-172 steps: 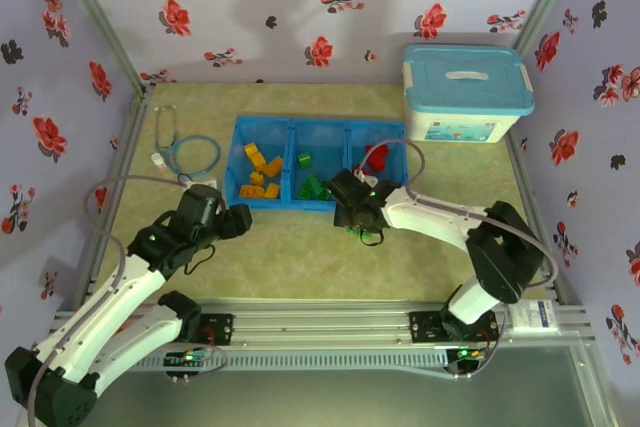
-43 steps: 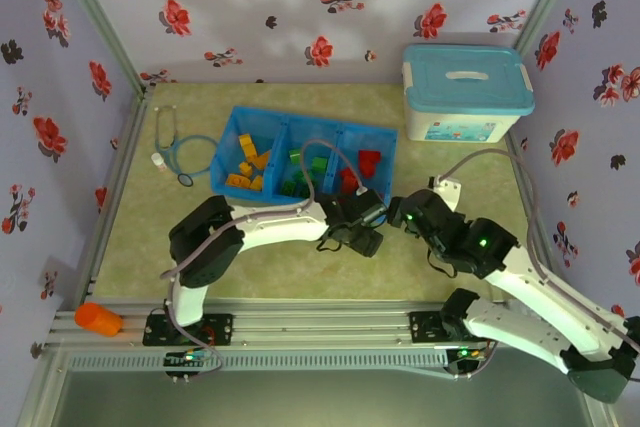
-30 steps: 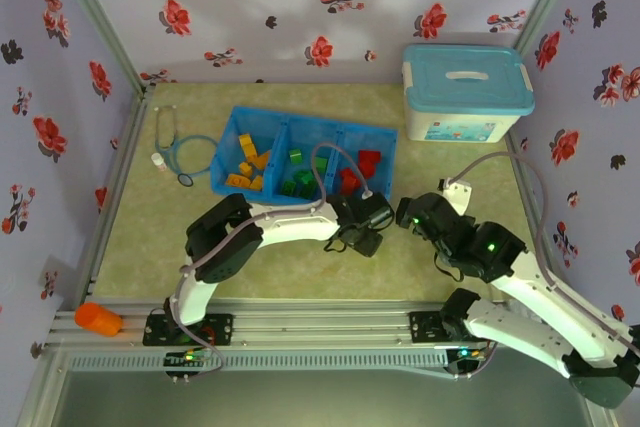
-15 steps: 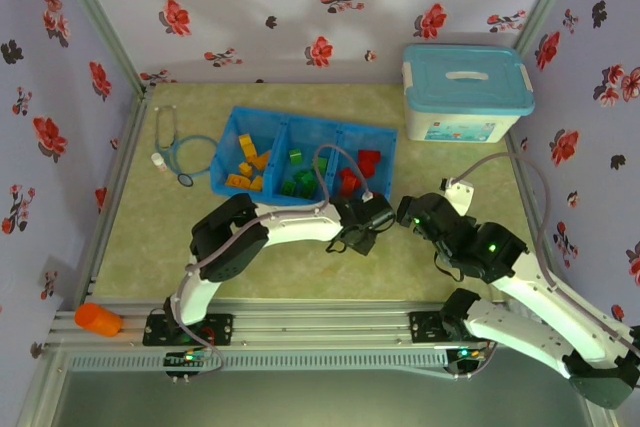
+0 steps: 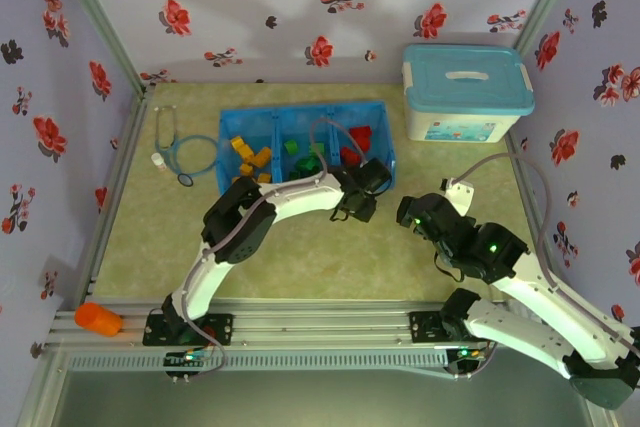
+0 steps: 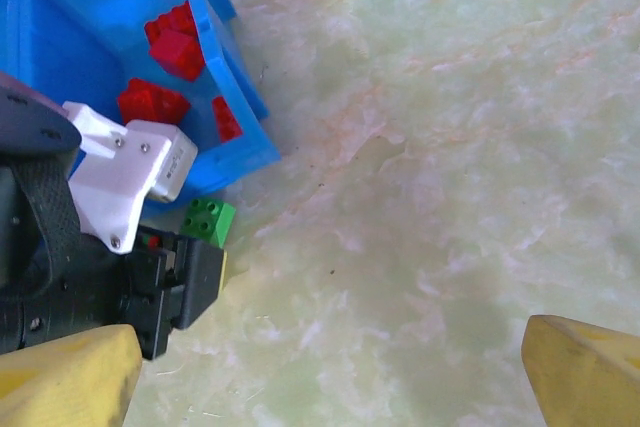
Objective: Sort the legos into containers by color
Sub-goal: Rotate the container at the center of the table, then pick up the lego from the center of the table.
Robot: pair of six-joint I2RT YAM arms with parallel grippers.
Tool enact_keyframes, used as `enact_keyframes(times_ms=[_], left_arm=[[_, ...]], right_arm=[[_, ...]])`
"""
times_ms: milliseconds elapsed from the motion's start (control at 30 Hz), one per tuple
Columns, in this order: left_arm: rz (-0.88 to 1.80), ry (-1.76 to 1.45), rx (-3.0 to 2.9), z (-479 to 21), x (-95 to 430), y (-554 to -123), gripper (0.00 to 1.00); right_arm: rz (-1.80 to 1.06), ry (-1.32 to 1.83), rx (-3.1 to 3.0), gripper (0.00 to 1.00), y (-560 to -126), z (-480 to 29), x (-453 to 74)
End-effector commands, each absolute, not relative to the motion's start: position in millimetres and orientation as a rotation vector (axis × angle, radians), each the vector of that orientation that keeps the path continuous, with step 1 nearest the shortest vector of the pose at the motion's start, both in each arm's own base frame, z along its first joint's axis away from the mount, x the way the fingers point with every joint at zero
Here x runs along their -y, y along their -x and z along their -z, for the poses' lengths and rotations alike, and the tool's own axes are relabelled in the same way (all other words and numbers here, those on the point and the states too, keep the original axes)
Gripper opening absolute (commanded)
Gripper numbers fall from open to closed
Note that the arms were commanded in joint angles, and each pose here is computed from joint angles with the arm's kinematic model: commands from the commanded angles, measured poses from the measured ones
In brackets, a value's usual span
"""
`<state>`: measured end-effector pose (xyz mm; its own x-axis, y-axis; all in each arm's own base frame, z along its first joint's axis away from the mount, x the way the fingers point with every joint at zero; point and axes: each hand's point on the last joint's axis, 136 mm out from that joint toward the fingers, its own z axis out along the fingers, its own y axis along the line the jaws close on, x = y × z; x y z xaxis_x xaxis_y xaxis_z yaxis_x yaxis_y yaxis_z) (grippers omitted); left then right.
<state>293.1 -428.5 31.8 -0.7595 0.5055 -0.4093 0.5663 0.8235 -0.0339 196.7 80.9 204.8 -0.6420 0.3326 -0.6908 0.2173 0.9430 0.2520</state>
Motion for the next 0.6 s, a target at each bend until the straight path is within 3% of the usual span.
enact_keyframes(times_ms=[0,333,567], left_arm=[[0.255,-0.856,-2.562,-62,439,-292,0.33],[0.397,-0.78,-2.505,-127,406,-254,0.34],[0.414,-0.63,-2.465,-167,355,-283,0.34]], right_arm=[[-0.201,-0.425,-2.282,0.98,-194,-209,-77],[-0.211,-0.422,-2.274,0.98,-196,-209,-79],[-0.237,-0.399,-2.283,0.98,-197,-205,-86]])
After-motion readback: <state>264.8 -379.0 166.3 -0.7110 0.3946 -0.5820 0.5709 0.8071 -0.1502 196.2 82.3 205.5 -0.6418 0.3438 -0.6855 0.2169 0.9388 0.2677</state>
